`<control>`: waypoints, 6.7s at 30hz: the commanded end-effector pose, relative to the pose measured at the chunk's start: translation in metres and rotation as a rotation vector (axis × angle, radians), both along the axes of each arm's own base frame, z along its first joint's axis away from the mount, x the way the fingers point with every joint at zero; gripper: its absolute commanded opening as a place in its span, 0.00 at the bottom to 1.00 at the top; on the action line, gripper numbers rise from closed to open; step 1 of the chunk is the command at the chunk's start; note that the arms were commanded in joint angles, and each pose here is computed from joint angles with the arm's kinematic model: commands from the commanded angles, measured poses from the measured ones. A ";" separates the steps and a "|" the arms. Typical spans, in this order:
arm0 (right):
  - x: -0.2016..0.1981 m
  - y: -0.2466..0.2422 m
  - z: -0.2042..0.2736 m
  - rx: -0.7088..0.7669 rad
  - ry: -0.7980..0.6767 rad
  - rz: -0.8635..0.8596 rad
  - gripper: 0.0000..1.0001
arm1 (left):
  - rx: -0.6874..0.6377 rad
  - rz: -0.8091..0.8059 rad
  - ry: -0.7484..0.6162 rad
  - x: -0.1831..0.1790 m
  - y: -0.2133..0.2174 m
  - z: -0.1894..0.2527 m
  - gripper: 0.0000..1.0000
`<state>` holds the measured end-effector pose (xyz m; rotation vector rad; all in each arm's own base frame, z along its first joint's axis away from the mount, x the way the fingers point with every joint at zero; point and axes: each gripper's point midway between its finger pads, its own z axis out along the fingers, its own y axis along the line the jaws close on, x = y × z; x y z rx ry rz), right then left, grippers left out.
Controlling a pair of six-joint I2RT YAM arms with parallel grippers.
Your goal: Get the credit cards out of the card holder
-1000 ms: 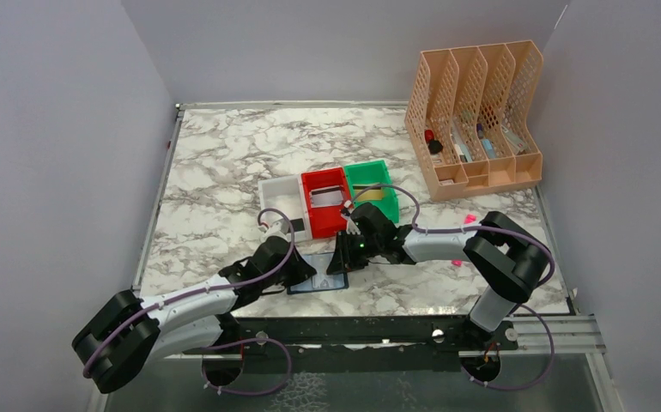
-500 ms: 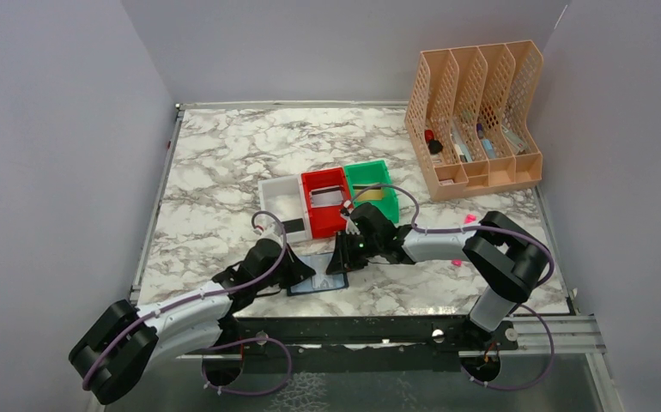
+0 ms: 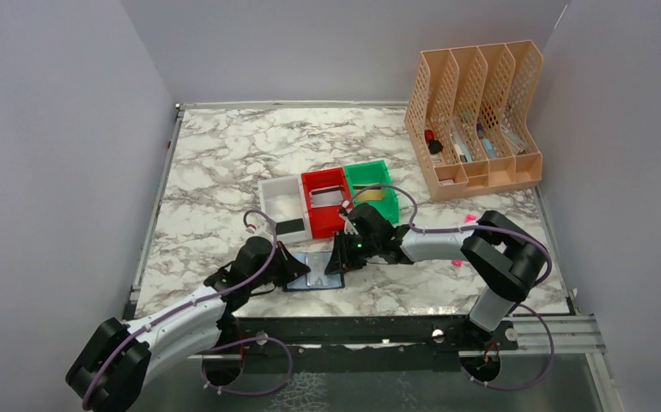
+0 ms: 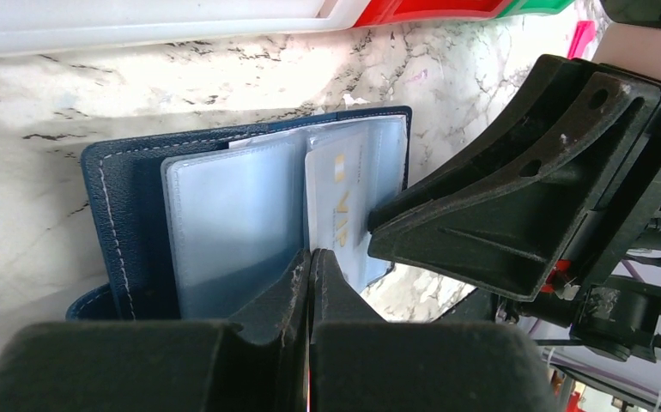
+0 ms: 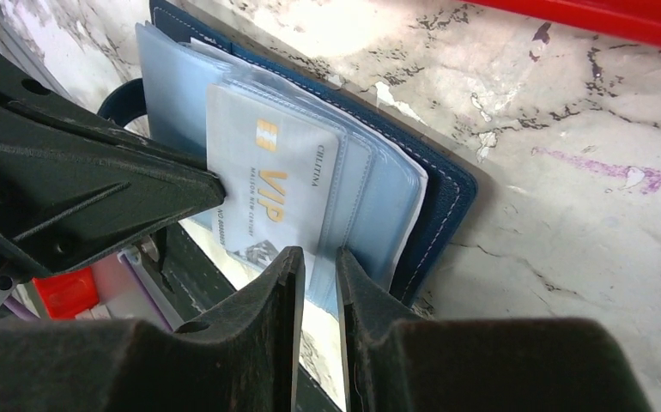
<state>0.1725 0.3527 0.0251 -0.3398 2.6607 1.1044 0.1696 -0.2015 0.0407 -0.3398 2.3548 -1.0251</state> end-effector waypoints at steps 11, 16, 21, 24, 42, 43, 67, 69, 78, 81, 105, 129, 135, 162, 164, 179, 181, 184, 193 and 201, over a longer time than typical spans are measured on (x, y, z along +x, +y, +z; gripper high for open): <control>0.002 -0.025 -0.026 -0.160 -0.011 -0.034 0.19 | 0.130 0.013 0.022 -0.005 0.022 -0.014 0.00; 0.005 -0.007 0.014 -0.039 -0.083 0.026 0.12 | 0.158 0.000 0.035 -0.006 0.023 -0.018 0.00; 0.002 0.011 0.041 0.065 -0.111 0.120 0.12 | 0.161 0.009 0.021 -0.003 0.023 -0.016 0.00; -0.005 0.022 0.042 0.104 -0.094 0.156 0.12 | 0.157 0.007 0.019 -0.003 0.023 -0.015 0.00; 0.002 -0.032 -0.050 -0.277 -0.028 -0.014 0.15 | 0.207 0.028 0.012 -0.003 0.033 -0.015 0.00; 0.001 -0.034 -0.052 -0.286 -0.026 -0.016 0.15 | 0.217 0.031 0.011 -0.003 0.035 -0.015 0.00; -0.004 -0.025 -0.051 -0.246 0.004 0.006 0.14 | 0.224 0.044 0.000 -0.002 0.040 -0.011 0.00; -0.004 -0.025 -0.049 -0.239 0.003 0.007 0.14 | 0.222 0.042 -0.004 -0.002 0.039 -0.011 0.02; -0.004 -0.022 -0.047 -0.230 0.005 0.016 0.14 | 0.169 0.012 0.009 -0.007 0.032 -0.012 0.05; -0.004 -0.023 -0.048 -0.233 0.006 0.011 0.14 | 0.157 0.016 0.005 -0.006 0.031 -0.010 0.10; -0.005 -0.019 -0.043 -0.213 0.006 0.026 0.15 | 0.151 0.051 0.030 -0.004 0.037 -0.015 0.00; -0.003 0.015 0.007 -0.035 -0.029 0.108 0.23 | 0.203 0.031 0.000 0.000 0.040 -0.012 0.01; 0.005 0.014 0.010 -0.059 -0.056 0.082 0.24 | 0.195 0.029 -0.003 0.000 0.040 -0.012 0.01; -0.014 0.020 -0.021 -0.018 0.059 0.141 0.30 | 0.124 0.007 0.005 -0.001 0.027 -0.010 0.04; -0.015 0.018 -0.025 -0.026 0.068 0.126 0.30 | 0.123 0.011 -0.006 0.001 0.027 -0.005 0.11; -0.011 -0.003 -0.051 -0.158 0.079 0.037 0.22 | 0.052 0.073 -0.061 0.011 0.025 0.018 0.40; -0.011 -0.004 -0.053 -0.162 0.080 0.039 0.22 | 0.064 0.111 -0.059 0.013 0.030 0.019 0.42; -0.012 -0.003 -0.054 -0.159 0.085 0.047 0.22 | 0.060 0.151 -0.082 0.017 0.035 0.025 0.44; -0.013 -0.002 -0.055 -0.154 0.092 0.047 0.21 | -0.011 0.083 -0.120 0.013 0.022 0.033 0.48; -0.012 -0.002 -0.054 -0.157 0.087 0.050 0.21 | 0.065 0.055 0.009 -0.001 0.026 -0.003 0.45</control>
